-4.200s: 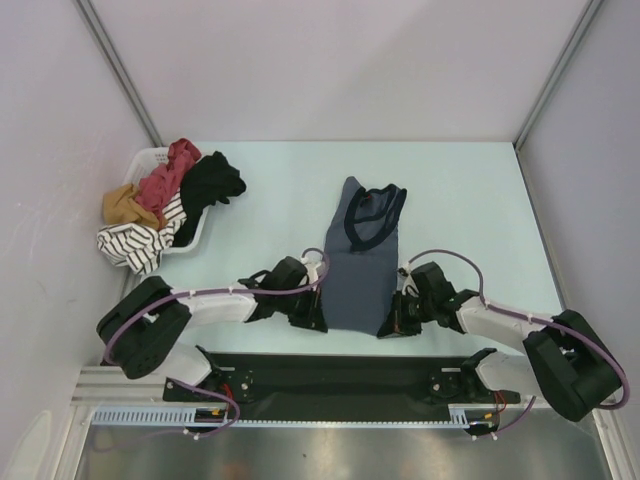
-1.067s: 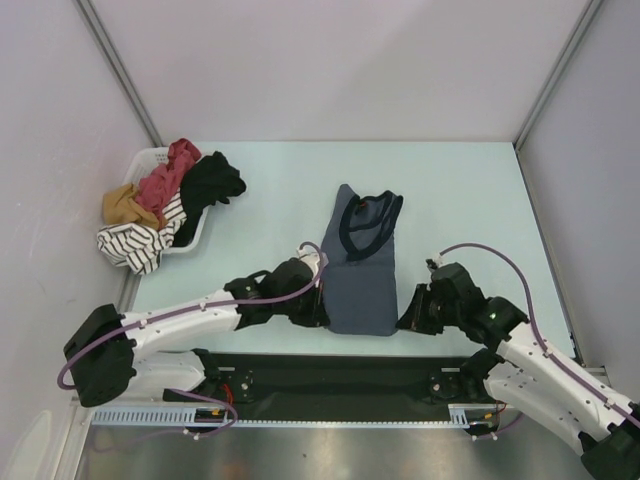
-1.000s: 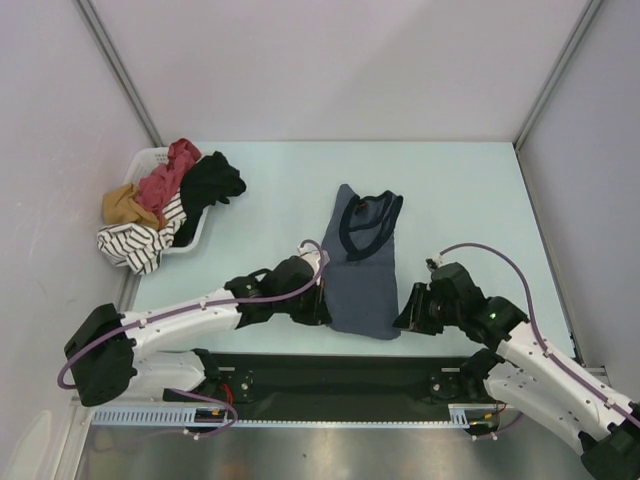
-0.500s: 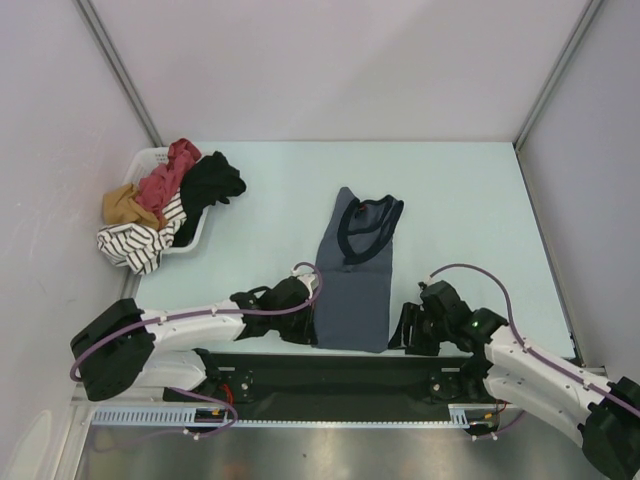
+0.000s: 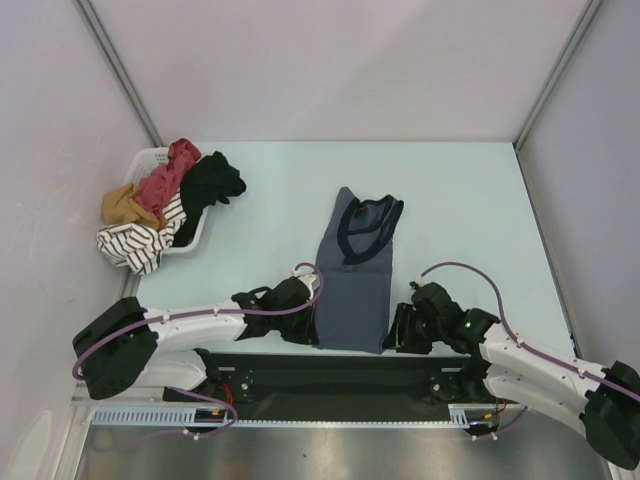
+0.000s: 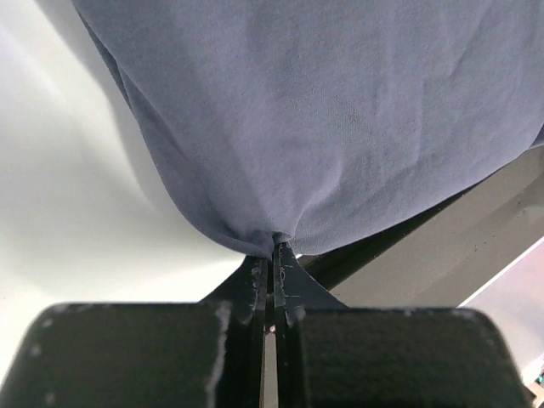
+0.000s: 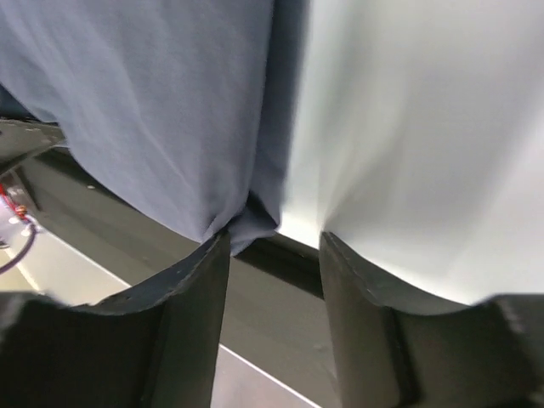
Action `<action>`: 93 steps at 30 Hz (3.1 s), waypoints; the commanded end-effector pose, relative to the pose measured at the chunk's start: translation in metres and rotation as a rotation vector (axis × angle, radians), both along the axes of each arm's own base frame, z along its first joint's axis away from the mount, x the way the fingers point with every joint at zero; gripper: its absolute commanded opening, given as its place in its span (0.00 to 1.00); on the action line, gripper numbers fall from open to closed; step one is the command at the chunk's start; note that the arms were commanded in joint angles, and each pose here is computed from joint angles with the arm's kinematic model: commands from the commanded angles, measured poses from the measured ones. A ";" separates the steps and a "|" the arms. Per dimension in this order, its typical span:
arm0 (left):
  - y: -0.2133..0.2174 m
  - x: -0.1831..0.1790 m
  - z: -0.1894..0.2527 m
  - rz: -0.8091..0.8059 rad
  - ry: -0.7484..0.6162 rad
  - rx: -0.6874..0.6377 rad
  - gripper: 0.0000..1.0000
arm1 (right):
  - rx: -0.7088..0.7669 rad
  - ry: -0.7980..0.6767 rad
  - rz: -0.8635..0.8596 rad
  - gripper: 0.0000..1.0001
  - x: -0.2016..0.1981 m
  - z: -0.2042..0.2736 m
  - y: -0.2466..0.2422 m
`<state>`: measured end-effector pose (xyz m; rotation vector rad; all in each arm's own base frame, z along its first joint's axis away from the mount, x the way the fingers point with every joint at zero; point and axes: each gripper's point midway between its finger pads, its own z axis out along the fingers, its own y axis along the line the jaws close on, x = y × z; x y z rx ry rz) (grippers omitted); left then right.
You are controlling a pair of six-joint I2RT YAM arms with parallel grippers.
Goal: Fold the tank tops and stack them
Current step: Fold the tank top
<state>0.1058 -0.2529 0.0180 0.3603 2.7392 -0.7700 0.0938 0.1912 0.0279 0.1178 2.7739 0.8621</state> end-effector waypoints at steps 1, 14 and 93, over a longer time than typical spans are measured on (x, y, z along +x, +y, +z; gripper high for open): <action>-0.005 -0.002 0.003 -0.002 0.003 -0.019 0.01 | -0.054 -0.061 -0.071 0.49 0.012 0.011 -0.011; -0.005 -0.001 0.005 -0.004 -0.004 -0.021 0.00 | 0.066 -0.139 0.007 0.69 0.013 0.029 0.013; -0.049 0.377 0.121 0.256 -0.131 -0.193 0.17 | -0.072 -0.293 -0.222 0.15 0.394 0.115 -0.043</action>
